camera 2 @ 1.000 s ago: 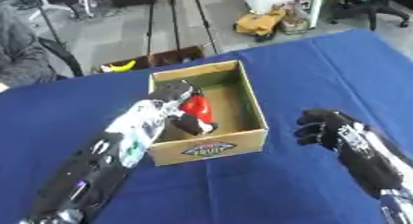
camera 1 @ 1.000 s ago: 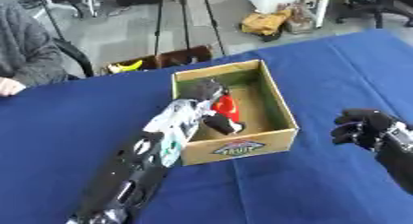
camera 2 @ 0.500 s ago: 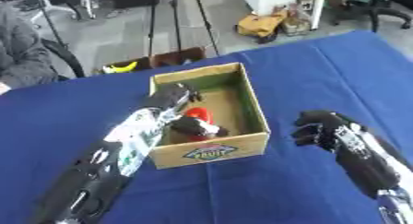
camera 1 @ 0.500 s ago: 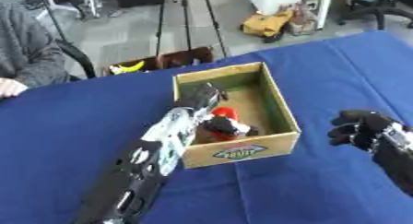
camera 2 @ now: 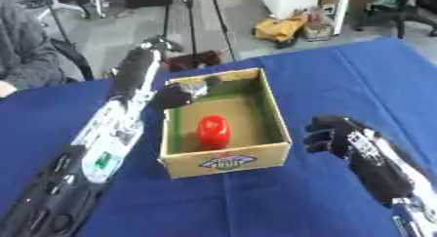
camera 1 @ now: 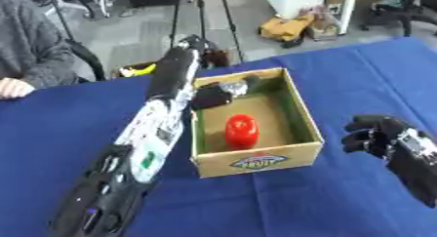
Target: Pick up objects on the table and place them in the box.
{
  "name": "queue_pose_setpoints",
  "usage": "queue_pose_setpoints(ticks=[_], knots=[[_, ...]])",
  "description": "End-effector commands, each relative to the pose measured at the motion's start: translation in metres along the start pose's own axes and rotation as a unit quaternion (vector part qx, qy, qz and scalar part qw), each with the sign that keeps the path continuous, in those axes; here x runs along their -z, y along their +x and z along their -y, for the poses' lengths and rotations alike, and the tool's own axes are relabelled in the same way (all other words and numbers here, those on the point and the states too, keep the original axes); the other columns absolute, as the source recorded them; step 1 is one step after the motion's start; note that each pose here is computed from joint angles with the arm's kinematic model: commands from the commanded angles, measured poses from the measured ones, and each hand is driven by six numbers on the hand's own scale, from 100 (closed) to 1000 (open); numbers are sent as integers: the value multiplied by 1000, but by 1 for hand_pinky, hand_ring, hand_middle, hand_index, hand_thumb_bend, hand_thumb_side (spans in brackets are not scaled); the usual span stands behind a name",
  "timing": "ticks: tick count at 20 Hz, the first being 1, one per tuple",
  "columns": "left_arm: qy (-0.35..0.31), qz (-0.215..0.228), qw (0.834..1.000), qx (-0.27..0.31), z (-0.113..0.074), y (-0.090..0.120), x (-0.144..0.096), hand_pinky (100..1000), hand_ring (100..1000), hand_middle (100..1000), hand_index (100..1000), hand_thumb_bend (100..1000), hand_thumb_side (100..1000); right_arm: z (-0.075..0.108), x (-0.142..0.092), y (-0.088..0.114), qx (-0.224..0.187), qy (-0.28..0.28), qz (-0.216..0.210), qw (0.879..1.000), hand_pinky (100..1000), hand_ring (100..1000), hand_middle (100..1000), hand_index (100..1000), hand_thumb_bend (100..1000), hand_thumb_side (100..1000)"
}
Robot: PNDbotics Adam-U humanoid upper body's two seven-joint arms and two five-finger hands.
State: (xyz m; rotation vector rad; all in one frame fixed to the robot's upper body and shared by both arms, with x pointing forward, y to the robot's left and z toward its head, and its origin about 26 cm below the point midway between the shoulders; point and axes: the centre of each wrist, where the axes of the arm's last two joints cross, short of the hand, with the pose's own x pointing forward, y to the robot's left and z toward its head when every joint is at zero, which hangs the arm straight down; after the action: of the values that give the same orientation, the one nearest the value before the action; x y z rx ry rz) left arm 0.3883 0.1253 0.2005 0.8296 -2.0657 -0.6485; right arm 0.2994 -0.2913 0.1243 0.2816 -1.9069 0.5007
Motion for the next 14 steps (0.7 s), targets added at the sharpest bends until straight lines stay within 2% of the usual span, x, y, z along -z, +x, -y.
queue_pose_setpoints(ticks=[1, 4, 8, 14], knots=[[81, 2, 993, -88, -36, -5, -16, 579, 590, 635, 716, 622, 825, 4, 0, 7, -3, -9, 11, 1000, 694, 704, 702, 807, 125, 738], [118, -43, 980, -157, -40, -31, -51, 531, 553, 605, 697, 521, 920, 6, -1, 7, -4, -13, 9, 1000, 693, 704, 702, 807, 126, 736], [138, -108, 964, -200, -34, -66, -90, 519, 542, 599, 695, 490, 970, 7, -2, 6, -3, -19, 7, 1000, 693, 704, 702, 807, 128, 734], [149, -152, 949, -235, -21, -88, -124, 511, 538, 596, 693, 478, 987, 7, -3, 7, -4, -22, 9, 1000, 693, 704, 702, 807, 127, 733]])
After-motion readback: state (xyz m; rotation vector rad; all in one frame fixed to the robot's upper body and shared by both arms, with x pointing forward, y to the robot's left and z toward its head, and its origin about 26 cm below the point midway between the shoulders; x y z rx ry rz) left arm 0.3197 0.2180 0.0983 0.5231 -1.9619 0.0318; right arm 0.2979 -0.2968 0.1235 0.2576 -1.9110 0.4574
